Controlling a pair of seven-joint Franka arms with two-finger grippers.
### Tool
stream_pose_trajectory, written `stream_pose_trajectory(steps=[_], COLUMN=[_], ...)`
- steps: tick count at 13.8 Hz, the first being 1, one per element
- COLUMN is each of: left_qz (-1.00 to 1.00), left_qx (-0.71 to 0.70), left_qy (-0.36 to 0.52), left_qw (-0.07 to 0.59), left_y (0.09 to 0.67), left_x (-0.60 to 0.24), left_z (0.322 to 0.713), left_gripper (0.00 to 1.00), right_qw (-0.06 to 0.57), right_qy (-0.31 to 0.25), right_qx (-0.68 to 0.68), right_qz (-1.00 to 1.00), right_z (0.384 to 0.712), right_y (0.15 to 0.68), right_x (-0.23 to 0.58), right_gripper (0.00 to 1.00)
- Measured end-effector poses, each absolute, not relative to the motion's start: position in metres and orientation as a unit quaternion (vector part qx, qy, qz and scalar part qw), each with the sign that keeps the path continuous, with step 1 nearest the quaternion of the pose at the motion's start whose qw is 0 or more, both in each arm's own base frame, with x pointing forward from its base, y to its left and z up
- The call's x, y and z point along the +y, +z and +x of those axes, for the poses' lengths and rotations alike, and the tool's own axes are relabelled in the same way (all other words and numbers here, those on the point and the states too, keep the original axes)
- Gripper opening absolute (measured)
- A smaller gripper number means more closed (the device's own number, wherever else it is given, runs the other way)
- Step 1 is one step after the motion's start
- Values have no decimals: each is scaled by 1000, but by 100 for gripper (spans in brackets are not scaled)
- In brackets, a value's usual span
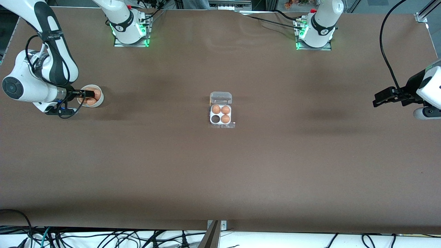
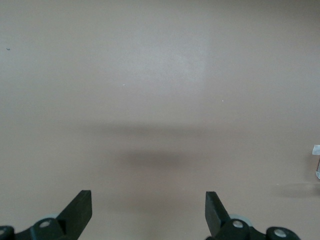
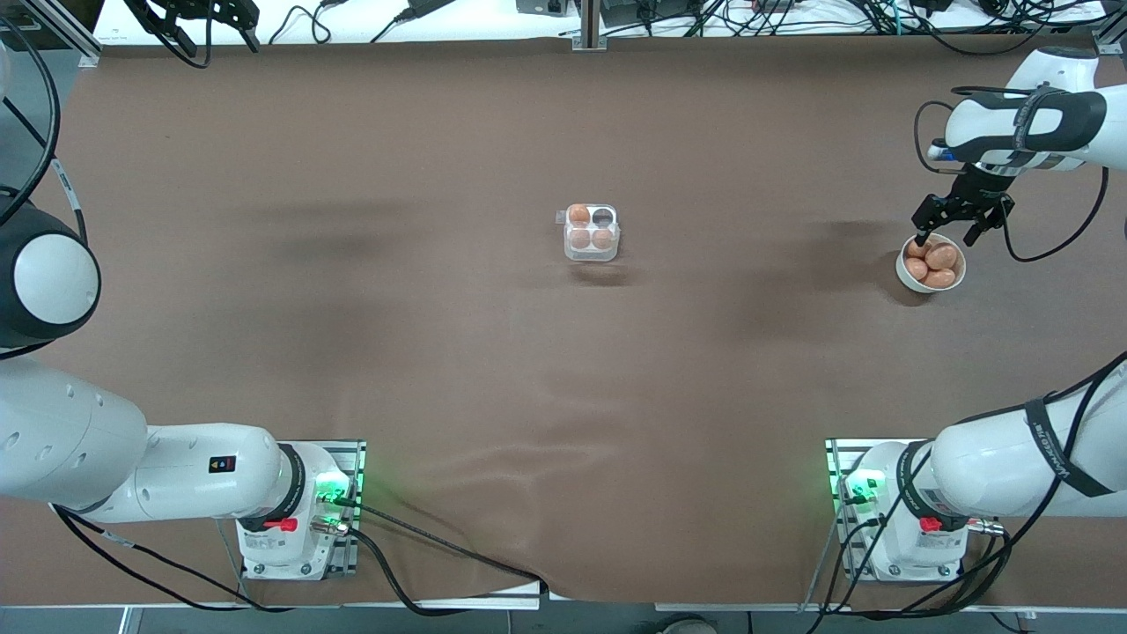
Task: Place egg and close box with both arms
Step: 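Lower the right gripper and grasp one brown egg from the bowl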
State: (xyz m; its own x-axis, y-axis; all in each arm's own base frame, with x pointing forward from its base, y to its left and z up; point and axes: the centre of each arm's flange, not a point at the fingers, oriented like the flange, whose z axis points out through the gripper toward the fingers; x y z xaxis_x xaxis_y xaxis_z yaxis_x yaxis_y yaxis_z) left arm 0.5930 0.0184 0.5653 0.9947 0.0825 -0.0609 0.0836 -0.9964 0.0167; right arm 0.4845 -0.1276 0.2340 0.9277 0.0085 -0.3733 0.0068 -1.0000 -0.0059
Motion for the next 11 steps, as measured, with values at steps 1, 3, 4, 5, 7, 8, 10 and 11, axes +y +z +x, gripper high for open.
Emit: stream_pose_trajectory(steps=[1,3,4,5,7,8,10,11], left_qz=[999,999,999,999,999,999,999,999], left_qx=[42,42,42,42,42,42,42,42], left_qy=[-30,-30,-30,-30,-30,-30,-30,-30], left_qw=[10,10,10,10,10,10,10,10], left_y=[565,565,565,565,565,565,565,565], left_x=[18,18,18,18,18,18,18,18], left_z=[593,593,593,593,593,593,593,593], left_gripper=[100,100,100,100,100,100,100,100], right_qw=[2,2,2,2,3,3,4,4], right_qy=[192,195,196,196,198,199,203,206], right_qx=[-4,-4,-4,-4,-4,-4,-4,-4], right_qz=[-981,-981,-981,-981,-980,-980,-979,-979], right_z=[484,483,483,483,483,482,481,480], right_y=[232,228,228,228,227,226,224,222], right_x=[-128,-128,-128,-128,-127,-127,-127,-127], right_gripper=[100,100,98,96,88,84,80,79])
